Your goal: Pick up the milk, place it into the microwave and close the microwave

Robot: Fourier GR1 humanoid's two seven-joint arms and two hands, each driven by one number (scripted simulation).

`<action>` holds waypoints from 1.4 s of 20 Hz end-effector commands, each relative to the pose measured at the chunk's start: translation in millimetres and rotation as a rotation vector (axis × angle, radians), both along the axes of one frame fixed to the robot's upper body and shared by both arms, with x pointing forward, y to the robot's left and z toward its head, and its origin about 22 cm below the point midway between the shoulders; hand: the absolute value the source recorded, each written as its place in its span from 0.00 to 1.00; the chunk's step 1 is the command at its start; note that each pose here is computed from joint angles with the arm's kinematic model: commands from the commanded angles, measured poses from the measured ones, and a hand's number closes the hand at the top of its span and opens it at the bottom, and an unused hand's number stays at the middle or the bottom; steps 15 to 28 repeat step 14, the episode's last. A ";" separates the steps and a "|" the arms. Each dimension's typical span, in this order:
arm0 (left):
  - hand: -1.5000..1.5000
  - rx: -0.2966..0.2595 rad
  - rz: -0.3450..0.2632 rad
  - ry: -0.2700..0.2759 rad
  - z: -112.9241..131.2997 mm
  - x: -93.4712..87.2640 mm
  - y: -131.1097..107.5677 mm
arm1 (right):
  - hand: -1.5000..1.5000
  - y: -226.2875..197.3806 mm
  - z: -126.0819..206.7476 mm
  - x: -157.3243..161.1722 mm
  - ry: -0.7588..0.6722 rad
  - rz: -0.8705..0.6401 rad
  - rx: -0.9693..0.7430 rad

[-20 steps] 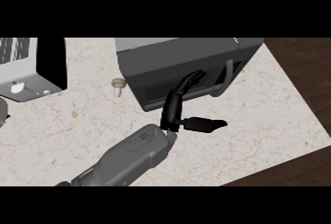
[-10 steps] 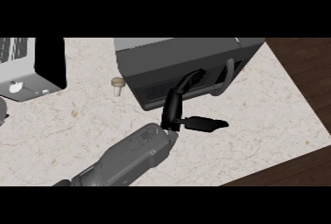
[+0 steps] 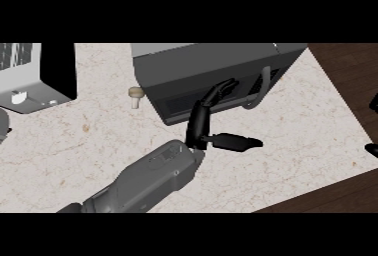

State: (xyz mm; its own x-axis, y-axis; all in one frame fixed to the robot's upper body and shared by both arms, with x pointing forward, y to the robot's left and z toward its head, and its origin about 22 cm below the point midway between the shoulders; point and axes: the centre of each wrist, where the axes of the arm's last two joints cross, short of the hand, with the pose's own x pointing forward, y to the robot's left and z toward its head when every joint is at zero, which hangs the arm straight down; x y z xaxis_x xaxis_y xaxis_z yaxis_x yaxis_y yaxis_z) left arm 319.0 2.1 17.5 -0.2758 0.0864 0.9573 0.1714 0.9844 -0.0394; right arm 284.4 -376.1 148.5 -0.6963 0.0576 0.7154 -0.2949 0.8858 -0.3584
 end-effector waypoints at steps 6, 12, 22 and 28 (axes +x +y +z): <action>0.00 -0.010 0.078 0.006 8.5 19.8 4.2 | 0.00 -5.7 -7.8 13.9 0.095 0.079 0.112; 0.00 -0.013 0.073 -0.008 7.8 21.2 4.3 | 0.00 -14.7 -4.2 20.2 0.117 0.113 0.134; 0.00 -0.018 0.077 -0.010 6.3 21.2 5.2 | 0.00 -16.8 -4.1 22.4 0.125 0.115 0.144; 0.00 -0.018 0.077 -0.010 6.3 21.2 5.2 | 0.00 -16.8 -4.1 22.4 0.125 0.115 0.144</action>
